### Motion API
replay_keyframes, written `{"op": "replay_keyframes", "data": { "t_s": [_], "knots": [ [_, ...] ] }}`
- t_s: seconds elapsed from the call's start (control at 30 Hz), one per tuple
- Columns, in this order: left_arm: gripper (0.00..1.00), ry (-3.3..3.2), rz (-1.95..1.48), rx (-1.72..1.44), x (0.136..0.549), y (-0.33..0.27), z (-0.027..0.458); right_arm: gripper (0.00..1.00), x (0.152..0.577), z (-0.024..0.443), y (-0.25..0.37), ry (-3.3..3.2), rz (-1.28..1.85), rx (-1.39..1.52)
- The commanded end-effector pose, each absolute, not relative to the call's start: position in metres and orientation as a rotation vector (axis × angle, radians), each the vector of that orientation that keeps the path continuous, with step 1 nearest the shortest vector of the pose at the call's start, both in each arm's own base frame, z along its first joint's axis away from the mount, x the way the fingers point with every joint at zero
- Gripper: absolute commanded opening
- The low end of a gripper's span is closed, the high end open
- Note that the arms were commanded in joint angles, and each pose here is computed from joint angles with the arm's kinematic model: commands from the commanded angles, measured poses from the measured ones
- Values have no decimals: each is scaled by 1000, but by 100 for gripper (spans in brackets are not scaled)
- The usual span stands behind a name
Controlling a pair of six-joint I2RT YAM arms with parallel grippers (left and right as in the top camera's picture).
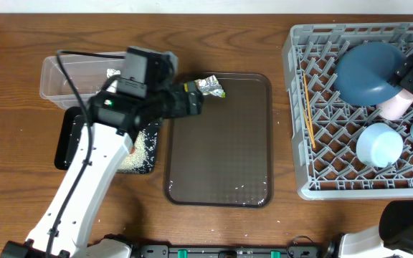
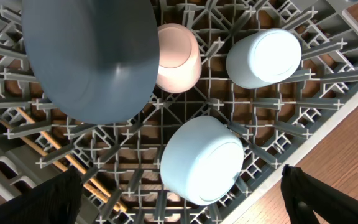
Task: Sort waste into correct bins and load items into the dishwasher rack
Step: 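Move the left gripper to the Pandan cake wrapper on the brown tray, then grasp the Pandan wrapper with the left gripper and lift it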
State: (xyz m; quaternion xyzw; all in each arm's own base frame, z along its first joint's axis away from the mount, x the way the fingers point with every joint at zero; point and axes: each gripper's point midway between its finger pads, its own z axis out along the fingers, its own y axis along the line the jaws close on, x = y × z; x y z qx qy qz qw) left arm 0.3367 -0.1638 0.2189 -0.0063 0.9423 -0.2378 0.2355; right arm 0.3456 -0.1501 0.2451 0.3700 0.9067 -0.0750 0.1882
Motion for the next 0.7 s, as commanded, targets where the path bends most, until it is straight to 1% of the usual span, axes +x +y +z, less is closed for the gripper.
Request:
{"op": "replay_keyframes", "data": {
  "t_s": [0.0,0.23,0.47,0.67],
  "knots": [
    [90,2612,-690,21,326,-182,216,99,345,241,-153,2557,-214,1058],
    [90,2628,-727,47,314,-202,216,99,345,241,-153,2557,-214,1058],
    [90,2584,-750,22,323,-206,223,99,345,241,-153,2557,-214,1058],
    [90,2608,-757,-28,323,-206,218,99,345,241,-153,2557,-214,1058]
  ]
}}
